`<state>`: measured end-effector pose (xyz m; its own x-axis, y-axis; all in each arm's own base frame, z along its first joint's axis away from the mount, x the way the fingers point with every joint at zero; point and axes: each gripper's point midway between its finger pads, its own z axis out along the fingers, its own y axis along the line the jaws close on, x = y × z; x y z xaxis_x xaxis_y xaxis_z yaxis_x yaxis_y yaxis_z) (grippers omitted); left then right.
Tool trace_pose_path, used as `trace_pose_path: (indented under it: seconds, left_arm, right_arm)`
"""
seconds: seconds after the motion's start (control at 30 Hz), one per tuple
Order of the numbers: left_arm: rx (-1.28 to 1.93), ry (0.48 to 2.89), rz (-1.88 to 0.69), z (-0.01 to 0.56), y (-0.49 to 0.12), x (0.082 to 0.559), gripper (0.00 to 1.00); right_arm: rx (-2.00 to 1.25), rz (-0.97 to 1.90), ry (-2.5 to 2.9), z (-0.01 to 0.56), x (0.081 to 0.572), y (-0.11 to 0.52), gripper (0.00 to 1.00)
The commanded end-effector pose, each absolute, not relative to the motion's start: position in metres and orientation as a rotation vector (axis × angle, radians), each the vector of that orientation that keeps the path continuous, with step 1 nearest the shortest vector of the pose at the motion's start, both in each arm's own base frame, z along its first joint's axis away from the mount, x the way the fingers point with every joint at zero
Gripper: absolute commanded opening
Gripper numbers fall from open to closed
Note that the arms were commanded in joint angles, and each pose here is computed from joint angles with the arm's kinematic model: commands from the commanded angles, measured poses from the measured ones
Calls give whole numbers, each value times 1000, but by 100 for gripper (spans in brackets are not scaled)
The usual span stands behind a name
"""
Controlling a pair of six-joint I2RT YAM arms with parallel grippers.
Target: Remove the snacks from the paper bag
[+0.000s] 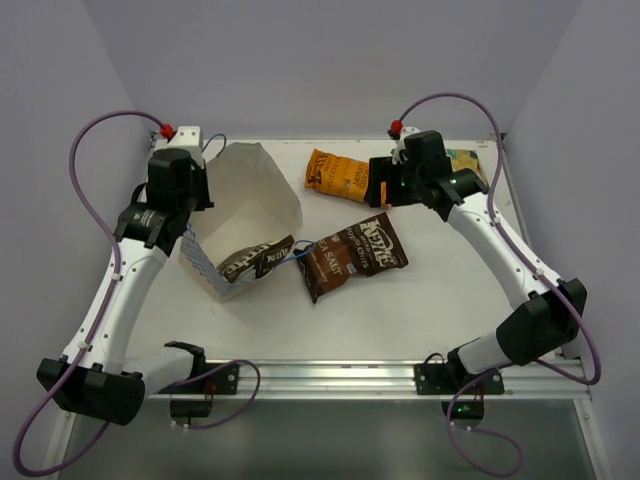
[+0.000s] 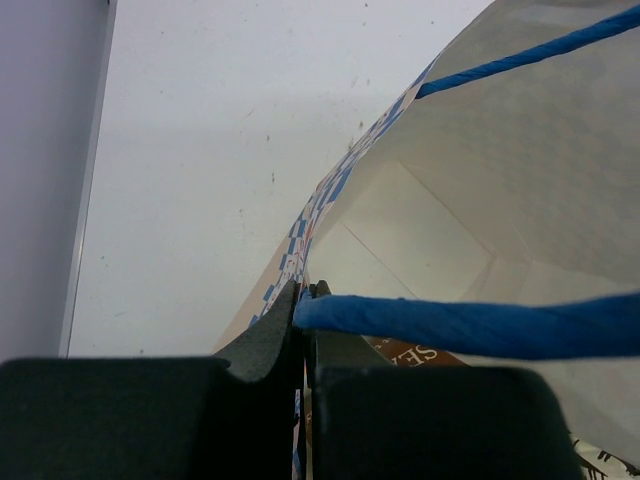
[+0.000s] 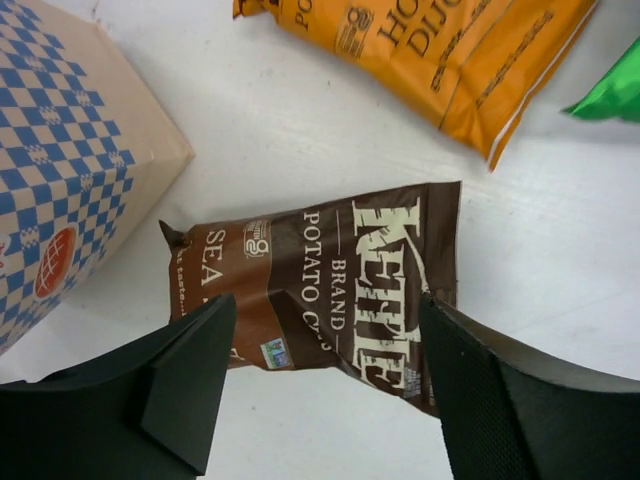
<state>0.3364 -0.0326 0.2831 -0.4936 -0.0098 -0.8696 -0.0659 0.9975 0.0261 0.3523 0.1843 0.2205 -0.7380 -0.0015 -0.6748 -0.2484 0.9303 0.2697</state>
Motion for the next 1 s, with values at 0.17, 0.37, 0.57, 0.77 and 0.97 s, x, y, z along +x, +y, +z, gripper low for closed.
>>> trace_pose_path:
  seconds: [0.17, 0.37, 0.57, 0.77, 0.97]
  left_arm:
    - [-1, 1996, 4, 309, -42, 344, 0]
    - [64, 1991, -6, 309, -47, 347, 0]
    - [78, 1997, -5, 309, -48, 350, 0]
    - [81, 2010, 3, 306, -47, 348, 0]
    - [80, 2009, 18, 307, -44, 346, 0]
  right_arm:
    - [-685, 517, 1947, 349, 334, 225, 83]
    - [-1116, 672, 1607, 396, 287, 312, 91]
    - [-1376, 750, 1483, 386, 258, 376, 92]
    - [-1551, 846, 1464, 349, 220, 422, 92]
    - [-1652, 877, 1492, 307, 198, 450, 92]
